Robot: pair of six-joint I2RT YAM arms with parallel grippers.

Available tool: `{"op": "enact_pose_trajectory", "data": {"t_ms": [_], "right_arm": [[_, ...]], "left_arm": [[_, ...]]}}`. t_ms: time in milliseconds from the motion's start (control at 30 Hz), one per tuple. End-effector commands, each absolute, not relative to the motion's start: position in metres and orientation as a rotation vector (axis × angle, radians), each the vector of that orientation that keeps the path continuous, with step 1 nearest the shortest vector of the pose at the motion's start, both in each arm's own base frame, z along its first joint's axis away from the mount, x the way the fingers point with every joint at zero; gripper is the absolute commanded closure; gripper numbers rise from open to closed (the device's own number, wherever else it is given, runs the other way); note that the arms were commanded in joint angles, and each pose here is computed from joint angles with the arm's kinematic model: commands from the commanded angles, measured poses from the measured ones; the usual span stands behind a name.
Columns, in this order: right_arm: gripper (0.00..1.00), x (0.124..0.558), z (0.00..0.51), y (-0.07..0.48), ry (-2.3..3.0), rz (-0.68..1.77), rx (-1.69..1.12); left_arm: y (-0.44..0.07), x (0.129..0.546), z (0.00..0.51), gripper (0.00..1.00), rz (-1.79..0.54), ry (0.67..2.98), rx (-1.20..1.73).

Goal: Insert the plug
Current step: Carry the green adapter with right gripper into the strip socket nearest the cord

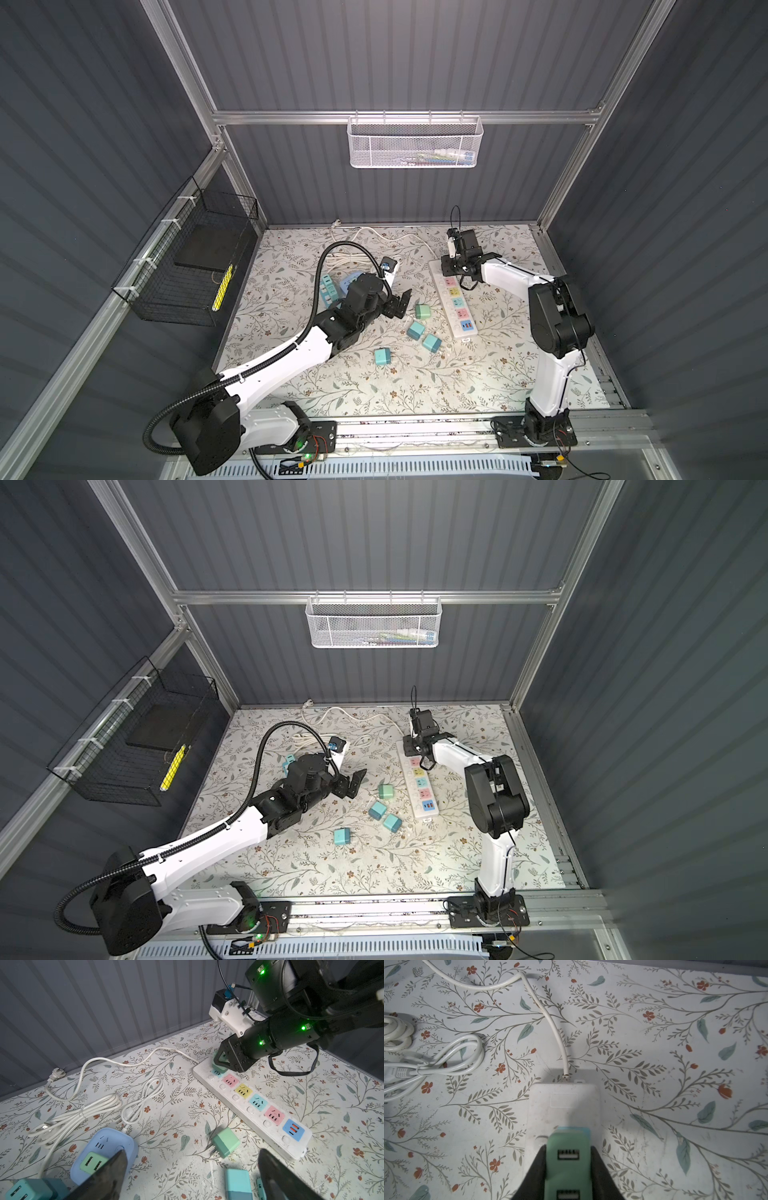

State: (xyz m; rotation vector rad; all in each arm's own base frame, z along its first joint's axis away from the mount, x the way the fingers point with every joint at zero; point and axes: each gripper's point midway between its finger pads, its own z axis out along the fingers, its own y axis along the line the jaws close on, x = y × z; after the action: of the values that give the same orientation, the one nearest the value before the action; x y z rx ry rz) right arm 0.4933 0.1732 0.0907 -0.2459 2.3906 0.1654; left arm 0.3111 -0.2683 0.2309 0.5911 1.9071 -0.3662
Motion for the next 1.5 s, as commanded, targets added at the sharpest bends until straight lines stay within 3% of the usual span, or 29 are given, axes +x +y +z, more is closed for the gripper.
{"op": "enact_pose_trajectory", "data": {"t_ms": [0, 1033, 1467], "right_arm": [[0.83, 0.499, 0.091, 0.175, 2.384, 0.180, -0.241], [0.83, 0.458, 0.054, 0.180, 2.477, 0.178, -0.304], [0.82, 0.400, 0.040, 0.171, 2.464, 0.024, -0.188]], "left_arm": [[-0.268, 0.313, 0.224, 0.02, -0.380, 1.918, 0.582], [-0.262, 0.311, 0.220, 0.00, -0.388, 1.928, 0.555], [-0.260, 0.307, 0.224, 0.00, -0.412, 1.911, 0.547]]}}
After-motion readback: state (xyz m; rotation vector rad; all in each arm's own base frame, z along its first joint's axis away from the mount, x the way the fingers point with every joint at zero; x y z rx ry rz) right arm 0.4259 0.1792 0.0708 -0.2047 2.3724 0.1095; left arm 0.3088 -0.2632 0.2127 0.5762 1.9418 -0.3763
